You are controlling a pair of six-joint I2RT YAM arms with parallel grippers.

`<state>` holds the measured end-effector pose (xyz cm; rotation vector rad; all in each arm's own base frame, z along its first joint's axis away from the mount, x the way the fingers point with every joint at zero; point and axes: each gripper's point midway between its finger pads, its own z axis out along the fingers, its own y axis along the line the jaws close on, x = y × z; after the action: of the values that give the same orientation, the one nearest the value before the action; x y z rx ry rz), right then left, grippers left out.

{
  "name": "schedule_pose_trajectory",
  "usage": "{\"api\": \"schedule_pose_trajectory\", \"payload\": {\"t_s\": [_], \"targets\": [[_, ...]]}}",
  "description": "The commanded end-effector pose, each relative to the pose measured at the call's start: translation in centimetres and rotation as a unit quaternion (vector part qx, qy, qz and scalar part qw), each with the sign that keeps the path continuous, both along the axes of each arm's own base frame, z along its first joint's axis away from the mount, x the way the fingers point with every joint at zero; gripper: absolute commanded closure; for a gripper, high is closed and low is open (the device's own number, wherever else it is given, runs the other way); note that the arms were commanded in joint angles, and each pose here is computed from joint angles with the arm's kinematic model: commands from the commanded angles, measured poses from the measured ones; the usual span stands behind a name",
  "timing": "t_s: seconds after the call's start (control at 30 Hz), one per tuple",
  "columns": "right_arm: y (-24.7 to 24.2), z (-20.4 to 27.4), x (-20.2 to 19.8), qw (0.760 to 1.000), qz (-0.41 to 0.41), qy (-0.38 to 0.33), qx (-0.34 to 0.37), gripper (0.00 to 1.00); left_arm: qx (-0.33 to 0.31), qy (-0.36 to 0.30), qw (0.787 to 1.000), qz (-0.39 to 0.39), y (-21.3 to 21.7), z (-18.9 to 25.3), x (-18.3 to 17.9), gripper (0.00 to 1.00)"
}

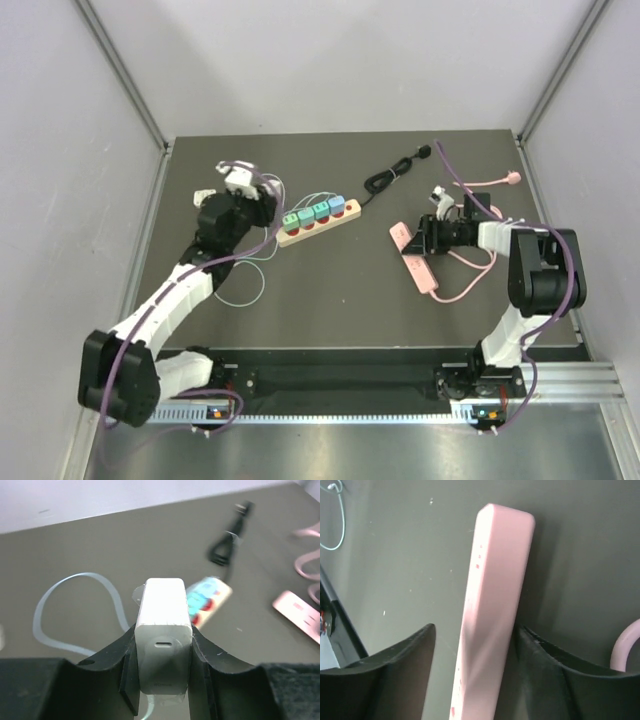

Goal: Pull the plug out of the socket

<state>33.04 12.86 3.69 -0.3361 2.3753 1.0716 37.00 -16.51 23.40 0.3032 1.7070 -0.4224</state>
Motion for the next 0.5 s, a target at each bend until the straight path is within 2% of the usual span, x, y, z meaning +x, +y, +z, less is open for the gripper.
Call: {"api": "schedule_pose_trajectory", "payload": {"t_s": [0.0,0.27,0.47], "targets": [[-0.7,1.3,2.1,0.998,0.004,-0.050,-0.032,0.35,-0.086,-0.035,0.994,0.049,3.3,3.2,0.7,1.00],[-1.9,3.3,3.0,0.993,-0.006,-0.097,-0.067,0.25,-0.149,-0.014,0.978,0.143,10.2,2.6,2.6,1.00],[-3.0,7.7,3.0,0.981,0.011,-0.173,-0.089,0.18,-0.199,0.017,0.957,0.211,14.4,0.4,4.5,1.00]]}}
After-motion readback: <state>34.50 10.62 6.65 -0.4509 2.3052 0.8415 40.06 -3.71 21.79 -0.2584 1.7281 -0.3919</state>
